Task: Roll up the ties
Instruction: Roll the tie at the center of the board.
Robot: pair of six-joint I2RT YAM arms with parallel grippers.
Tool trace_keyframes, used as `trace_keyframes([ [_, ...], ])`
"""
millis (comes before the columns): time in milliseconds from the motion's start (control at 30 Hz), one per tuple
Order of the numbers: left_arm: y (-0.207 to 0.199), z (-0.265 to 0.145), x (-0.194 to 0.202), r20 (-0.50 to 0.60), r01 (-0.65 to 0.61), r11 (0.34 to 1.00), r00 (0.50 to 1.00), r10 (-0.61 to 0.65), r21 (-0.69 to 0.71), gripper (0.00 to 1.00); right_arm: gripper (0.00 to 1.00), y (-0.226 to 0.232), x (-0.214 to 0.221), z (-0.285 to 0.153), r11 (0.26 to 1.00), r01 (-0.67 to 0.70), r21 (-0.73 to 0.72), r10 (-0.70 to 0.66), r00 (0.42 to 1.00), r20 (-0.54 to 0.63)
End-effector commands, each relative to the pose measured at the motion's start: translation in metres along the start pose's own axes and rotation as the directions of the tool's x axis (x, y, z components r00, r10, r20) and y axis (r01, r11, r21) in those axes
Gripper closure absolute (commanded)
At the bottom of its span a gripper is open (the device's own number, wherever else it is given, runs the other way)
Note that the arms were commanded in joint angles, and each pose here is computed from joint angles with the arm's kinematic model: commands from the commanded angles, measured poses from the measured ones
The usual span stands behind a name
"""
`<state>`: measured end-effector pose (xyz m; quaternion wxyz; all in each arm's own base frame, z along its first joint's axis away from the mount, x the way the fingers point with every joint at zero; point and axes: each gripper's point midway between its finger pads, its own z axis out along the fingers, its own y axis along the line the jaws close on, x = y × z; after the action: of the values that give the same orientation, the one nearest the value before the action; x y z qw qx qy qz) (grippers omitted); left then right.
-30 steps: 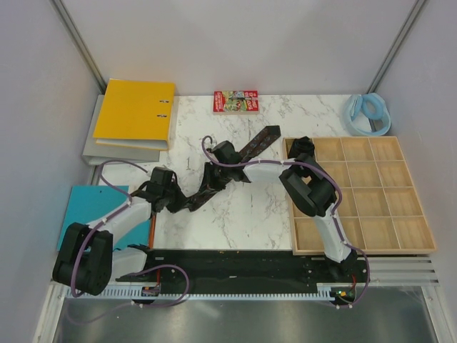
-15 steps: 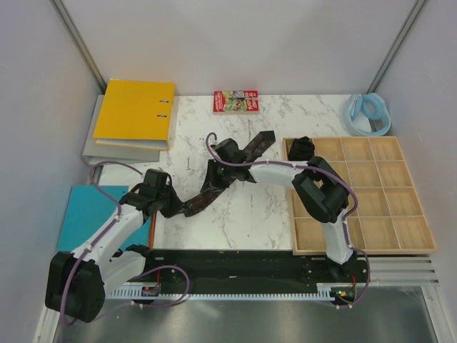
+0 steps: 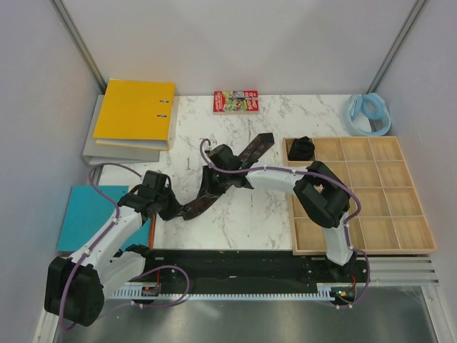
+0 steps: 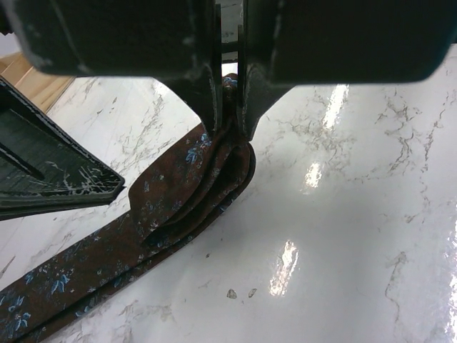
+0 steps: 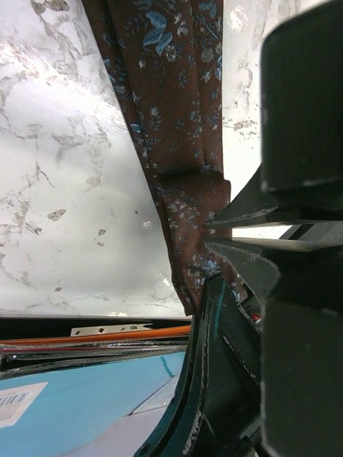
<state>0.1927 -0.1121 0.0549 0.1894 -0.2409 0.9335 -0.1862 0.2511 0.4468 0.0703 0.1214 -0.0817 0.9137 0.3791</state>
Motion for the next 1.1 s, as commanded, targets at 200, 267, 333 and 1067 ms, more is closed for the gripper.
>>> trace_keyframes([
  [200,-0.027,-0.027,-0.009,0.022,-0.031,0.995,0.999,0.029,0.096,0.98,0.84,-0.018,0.016,0.024,0.998,-0.005,0.058,0.006,1.0,-0.023],
  [267,-0.032,-0.031,-0.012,0.028,-0.031,0.994,0.999,0.029,0.107,0.98,0.84,-0.015,0.018,0.024,0.999,0.001,0.053,0.001,1.0,-0.027],
  [333,-0.033,-0.033,-0.013,0.026,-0.033,0.994,0.999,0.03,0.109,0.98,0.84,-0.012,0.019,0.024,0.999,0.007,0.047,-0.005,1.0,-0.028],
  [1067,-0.067,-0.03,-0.023,-0.065,-0.093,0.983,0.992,0.104,0.155,0.98,0.84,0.028,0.046,0.028,0.999,0.039,-0.025,-0.041,0.996,-0.077],
])
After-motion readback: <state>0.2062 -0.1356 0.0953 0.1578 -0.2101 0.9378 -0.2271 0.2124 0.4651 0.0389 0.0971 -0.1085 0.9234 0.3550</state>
